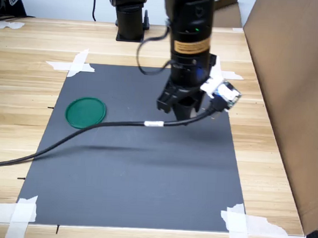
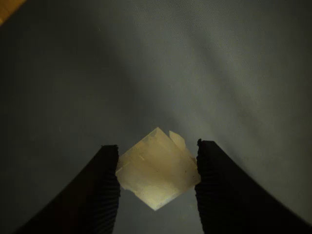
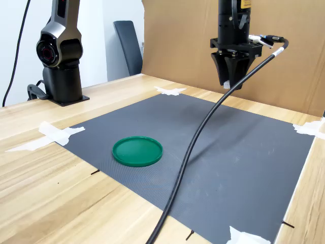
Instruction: Grasp a white terminal and put it in the green lid.
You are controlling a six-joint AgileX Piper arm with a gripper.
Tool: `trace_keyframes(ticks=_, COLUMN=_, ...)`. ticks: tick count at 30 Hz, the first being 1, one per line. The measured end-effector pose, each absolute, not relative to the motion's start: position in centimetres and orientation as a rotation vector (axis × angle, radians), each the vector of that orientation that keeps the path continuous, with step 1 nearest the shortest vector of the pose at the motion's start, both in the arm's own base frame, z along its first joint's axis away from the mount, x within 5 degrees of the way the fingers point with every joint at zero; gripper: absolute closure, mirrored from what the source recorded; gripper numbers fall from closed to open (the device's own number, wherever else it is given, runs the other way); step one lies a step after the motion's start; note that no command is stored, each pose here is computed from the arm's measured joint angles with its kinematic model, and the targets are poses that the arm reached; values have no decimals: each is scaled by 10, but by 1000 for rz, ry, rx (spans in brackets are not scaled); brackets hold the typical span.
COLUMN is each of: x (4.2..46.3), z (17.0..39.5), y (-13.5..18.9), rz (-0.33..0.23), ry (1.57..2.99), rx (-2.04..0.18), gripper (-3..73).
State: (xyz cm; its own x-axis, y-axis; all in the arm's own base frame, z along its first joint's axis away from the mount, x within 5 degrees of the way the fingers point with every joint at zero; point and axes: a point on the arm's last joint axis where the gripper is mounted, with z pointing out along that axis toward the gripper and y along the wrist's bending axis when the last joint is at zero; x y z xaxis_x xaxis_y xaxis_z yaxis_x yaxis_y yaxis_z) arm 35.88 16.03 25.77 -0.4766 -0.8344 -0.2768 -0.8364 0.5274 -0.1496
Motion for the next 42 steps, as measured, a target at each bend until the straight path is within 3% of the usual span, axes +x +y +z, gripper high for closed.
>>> trace_keyframes(ticks=4, x=361, z=270, y=120, rz=9, ry=2549, rx=-1292, gripper=330)
trace_keyframes(ticks=7, x=368, z=283, y=73, rz=-23, ry=2578, rx=-1172, gripper=330)
trace_keyframes(ticks=13, x=360, z=294, y=31, rz=-54, ry=2567, rx=-1142, gripper=330)
trace_keyframes(ticks=19, x=341, z=273, y=-15, rz=-61, ry=2659, rx=-1127, gripper=330)
trace_keyframes(ticks=22, x=319, z=258, y=-57, rz=-115, ry=2705, rx=-1095, gripper=330)
trace_keyframes(ticks=31, x=308, z=228, y=-73, rz=-194, ry=2719, rx=-1114, gripper=330)
trace_keyframes(ticks=38, x=303, z=214, y=-71, rz=-189, ry=2709, rx=-1121, gripper=330)
trace_keyframes(ticks=42, x=308, z=198, y=-70, rz=-140, ry=2724, rx=-1096, gripper=330)
